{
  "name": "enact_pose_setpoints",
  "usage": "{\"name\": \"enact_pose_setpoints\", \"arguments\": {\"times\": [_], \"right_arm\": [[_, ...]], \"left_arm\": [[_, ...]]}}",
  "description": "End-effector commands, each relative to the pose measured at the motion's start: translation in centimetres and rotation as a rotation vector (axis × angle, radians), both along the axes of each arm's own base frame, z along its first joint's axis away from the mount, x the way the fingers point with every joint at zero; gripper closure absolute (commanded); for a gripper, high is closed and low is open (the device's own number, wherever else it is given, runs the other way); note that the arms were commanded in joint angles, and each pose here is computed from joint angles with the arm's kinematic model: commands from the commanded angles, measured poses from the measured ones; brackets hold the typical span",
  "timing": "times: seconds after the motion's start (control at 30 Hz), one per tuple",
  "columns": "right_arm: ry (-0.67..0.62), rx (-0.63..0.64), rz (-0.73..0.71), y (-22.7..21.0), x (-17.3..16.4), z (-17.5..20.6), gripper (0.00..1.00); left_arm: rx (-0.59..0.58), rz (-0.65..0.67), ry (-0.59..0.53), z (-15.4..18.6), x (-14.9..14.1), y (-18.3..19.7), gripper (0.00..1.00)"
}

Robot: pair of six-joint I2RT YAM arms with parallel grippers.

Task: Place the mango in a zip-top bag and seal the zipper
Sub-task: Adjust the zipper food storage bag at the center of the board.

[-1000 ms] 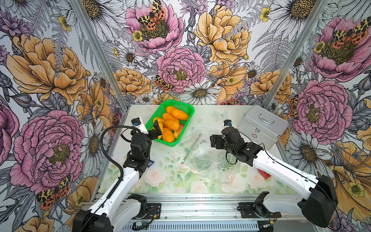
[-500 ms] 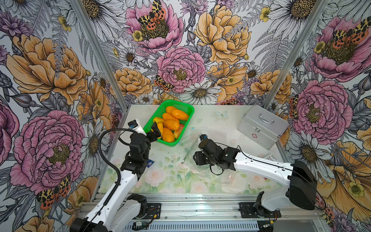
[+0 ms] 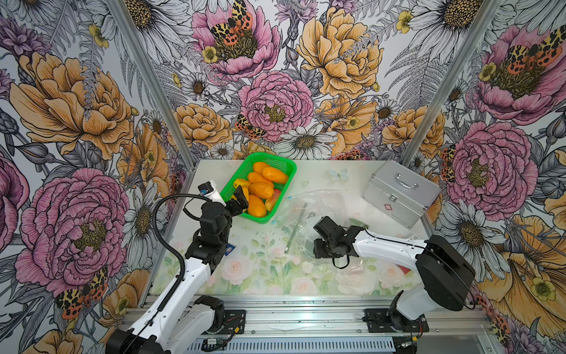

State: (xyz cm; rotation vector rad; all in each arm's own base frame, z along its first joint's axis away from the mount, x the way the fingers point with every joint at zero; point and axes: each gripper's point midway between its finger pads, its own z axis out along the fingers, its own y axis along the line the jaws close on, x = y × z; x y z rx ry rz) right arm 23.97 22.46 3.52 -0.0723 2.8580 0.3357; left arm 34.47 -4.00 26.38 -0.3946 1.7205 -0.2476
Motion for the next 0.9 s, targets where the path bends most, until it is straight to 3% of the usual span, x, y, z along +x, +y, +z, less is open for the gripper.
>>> {"name": "enact_pose_setpoints", "arguments": {"times": [0.0, 0.17, 0.5, 0.63, 0.87], "right_arm": [[0.000, -0.107, 0.024, -2.7, 0.7, -0.6, 0.48], [-0.070, -0.243, 0.006, -6.1, 3.2, 2.0, 0.42], [-0.282, -0.196, 0.059, -2.1, 9.0, 9.2, 0.27], [-0.327, -0.224, 0.123, 0.6, 11.9, 9.9, 0.15], [-0.338, -0.218, 0.218, 5.6, 15.9, 7.8, 0.10]], "left_arm": [[0.001, -0.014, -0.026, 1.5, 0.1, -0.4, 0.01], [-0.009, -0.012, -0.024, 1.3, 0.0, -0.4, 0.01], [-0.035, -0.026, -0.027, 1.3, -0.1, -0.6, 0.01], [-0.047, -0.041, -0.025, 1.0, -0.3, -0.8, 0.01], [-0.057, -0.015, -0.037, 0.7, -1.0, 0.0, 0.01]]}}
